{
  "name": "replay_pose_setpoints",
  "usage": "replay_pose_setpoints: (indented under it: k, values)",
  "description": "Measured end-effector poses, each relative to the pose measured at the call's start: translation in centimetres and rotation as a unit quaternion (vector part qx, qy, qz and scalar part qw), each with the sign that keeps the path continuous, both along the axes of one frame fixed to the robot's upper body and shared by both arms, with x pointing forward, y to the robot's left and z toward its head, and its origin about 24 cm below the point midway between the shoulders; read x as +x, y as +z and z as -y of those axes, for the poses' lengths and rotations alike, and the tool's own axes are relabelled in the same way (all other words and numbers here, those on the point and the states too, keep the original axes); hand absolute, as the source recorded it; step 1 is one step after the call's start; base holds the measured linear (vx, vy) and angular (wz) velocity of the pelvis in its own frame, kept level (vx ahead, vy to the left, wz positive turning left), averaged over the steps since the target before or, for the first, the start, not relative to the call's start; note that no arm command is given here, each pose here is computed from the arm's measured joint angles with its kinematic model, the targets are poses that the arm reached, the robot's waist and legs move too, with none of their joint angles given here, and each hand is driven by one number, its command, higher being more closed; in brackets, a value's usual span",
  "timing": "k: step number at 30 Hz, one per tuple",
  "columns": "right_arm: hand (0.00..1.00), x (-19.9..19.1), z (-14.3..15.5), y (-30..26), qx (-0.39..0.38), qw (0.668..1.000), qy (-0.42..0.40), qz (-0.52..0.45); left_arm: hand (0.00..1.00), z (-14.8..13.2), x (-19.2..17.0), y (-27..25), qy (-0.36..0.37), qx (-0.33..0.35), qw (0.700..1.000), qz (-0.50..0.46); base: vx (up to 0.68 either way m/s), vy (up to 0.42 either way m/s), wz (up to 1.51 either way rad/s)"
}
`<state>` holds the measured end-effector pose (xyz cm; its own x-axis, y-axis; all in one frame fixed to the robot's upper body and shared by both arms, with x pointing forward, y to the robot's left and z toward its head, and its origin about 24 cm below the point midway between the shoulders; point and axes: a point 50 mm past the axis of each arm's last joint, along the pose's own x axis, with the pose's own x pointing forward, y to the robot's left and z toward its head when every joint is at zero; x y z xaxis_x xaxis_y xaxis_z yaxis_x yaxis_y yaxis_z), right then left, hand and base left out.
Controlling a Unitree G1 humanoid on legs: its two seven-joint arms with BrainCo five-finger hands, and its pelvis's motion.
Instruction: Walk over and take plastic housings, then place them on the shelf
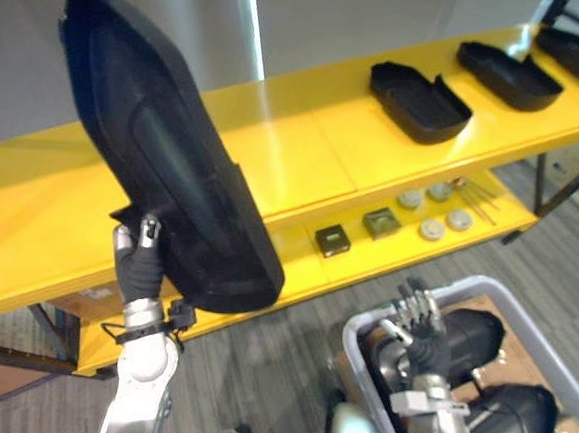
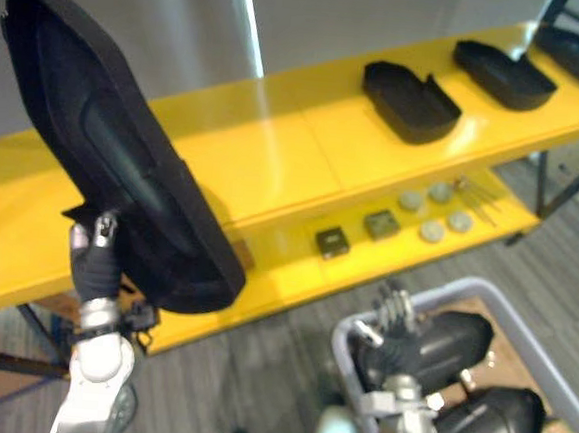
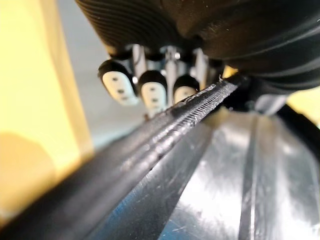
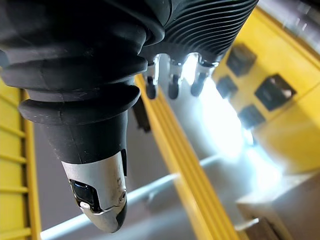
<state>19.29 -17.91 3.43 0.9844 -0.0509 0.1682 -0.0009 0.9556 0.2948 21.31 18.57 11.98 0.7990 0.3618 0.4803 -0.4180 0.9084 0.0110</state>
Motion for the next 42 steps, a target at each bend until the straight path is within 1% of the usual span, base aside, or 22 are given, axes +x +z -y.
replay_pose_setpoints:
  k: [3, 7, 12, 14, 16, 20, 25, 27, 31, 36, 40, 42]
  values:
    - [0.00, 0.8, 0.1, 0.7, 0.003, 1.000, -0.013, 0.017, 1.00, 0.0, 0.3, -0.4, 0.000, -0.001, 1.000, -0.009, 0.17, -0.112, -0.04]
    - [0.00, 0.2, 0.4, 1.0, -0.018, 0.999, -0.020, 0.018, 1.00, 0.1, 0.2, -0.6, -0.004, 0.000, 1.000, -0.014, 0.30, 0.019, -0.56]
    - [0.00, 0.2, 0.7, 1.4, -0.037, 0.998, -0.025, 0.033, 1.00, 0.2, 0.2, -0.5, -0.009, 0.000, 1.000, -0.010, 0.25, 0.246, -0.81]
    - [0.00, 0.0, 0.8, 1.7, -0.043, 0.998, -0.024, 0.042, 1.00, 0.2, 0.1, -0.2, -0.013, -0.001, 1.000, 0.008, 0.19, 0.361, -0.83]
    - [0.00, 0.0, 0.6, 1.6, -0.034, 0.998, -0.027, 0.040, 1.00, 0.3, 0.3, -0.2, -0.018, 0.004, 1.000, 0.007, 0.16, 0.438, -0.30]
    - [0.00, -0.2, -0.8, 1.2, 0.006, 0.999, -0.034, 0.034, 1.00, 0.4, 0.3, -0.5, -0.033, 0.024, 0.999, -0.013, 0.04, 0.264, -0.28]
    - [0.00, -0.1, -2.6, 1.1, 0.022, 0.999, -0.019, 0.031, 1.00, 0.1, 0.6, -1.0, -0.018, 0.030, 0.998, -0.045, -0.05, 0.066, -0.38]
    - [0.00, -0.1, -2.8, 1.1, 0.016, 0.999, -0.022, 0.028, 1.00, 0.0, 0.6, -1.2, -0.016, 0.029, 0.998, -0.053, -0.06, -0.049, -0.02]
    - [0.00, 0.0, -2.5, 0.9, -0.019, 0.999, -0.031, 0.015, 1.00, 0.3, 0.7, -1.6, -0.012, 0.008, 0.997, -0.070, -0.04, -0.070, 0.01]
    - [0.00, 0.2, -1.6, 0.9, -0.031, 0.998, -0.047, 0.008, 1.00, 0.5, 1.1, -1.9, -0.004, -0.001, 0.994, -0.111, -0.07, -0.057, -0.04]
    - [0.00, 0.4, -1.8, 0.9, -0.040, 0.998, -0.047, 0.004, 1.00, 0.3, 2.1, -2.2, 0.026, -0.013, 0.988, -0.151, -0.07, -0.029, 0.02]
    - [0.00, 0.5, -2.0, 0.9, -0.040, 0.998, -0.043, 0.003, 1.00, -0.4, 2.8, -2.4, 0.056, -0.018, 0.984, -0.168, -0.04, -0.006, -0.01]
